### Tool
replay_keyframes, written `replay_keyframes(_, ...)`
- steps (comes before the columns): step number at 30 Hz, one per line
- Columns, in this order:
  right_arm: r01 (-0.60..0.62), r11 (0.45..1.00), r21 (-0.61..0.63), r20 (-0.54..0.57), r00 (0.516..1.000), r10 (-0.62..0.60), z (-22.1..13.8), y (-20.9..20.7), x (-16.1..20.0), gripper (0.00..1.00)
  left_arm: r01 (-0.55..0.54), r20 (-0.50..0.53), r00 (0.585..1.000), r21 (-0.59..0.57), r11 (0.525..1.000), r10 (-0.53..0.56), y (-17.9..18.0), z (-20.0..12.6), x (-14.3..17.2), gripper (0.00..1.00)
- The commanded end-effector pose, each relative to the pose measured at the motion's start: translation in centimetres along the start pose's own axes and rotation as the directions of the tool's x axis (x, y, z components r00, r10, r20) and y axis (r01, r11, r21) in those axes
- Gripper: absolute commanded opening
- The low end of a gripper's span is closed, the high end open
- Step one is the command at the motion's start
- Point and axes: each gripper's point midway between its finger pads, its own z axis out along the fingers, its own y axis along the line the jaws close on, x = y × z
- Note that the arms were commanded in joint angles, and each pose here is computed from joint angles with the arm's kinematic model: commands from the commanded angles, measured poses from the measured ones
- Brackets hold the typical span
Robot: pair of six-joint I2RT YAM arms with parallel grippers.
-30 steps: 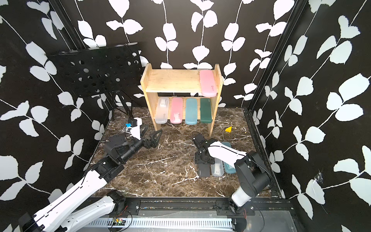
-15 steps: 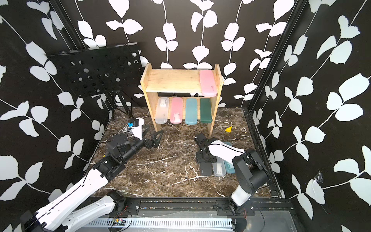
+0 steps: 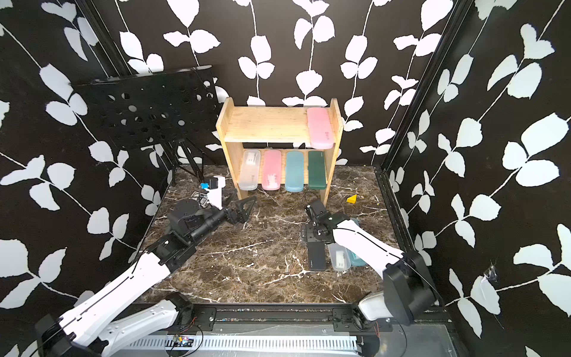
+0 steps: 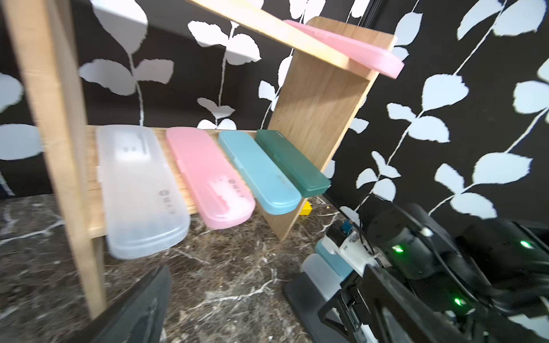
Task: Remove the pencil cases from the shelf
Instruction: Place the pencil case at the center of the board, then pick up the pencil case from the shelf.
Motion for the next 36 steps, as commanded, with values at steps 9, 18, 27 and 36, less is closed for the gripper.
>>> replay_keyframes(9, -0.033, 0.995, -0.091, 0.206, 0.977, 0.052, -6.1, 1.0, -3.6, 0.82, 0.154, 0.005, 0.988, 0.169, 0.974, -0.157, -4.8, 2.4, -6.6, 0.99)
replay_keyframes(18, -0.179, 0.983, -0.034, 0.296, 0.938, 0.181, -12.1, -4.8, -5.3, 1.0, 0.477, -0.176, 0.875, 0.472, 0.741, -0.45, -11.8, 10.6, -12.2, 0.99)
replay_keyframes(27, -0.206, 0.977, -0.061, 0.295, 0.931, 0.215, -13.1, -6.2, -5.8, 1.0, 0.577, -0.249, 0.813, 0.461, 0.674, -0.526, -12.4, 18.1, -11.9, 0.99)
replay_keyframes(36, -0.198, 0.977, -0.086, 0.272, 0.938, 0.214, -13.0, -6.9, -7.5, 1.0, 0.595, -0.266, 0.801, 0.45, 0.666, -0.535, -14.3, 21.3, -11.5, 0.99)
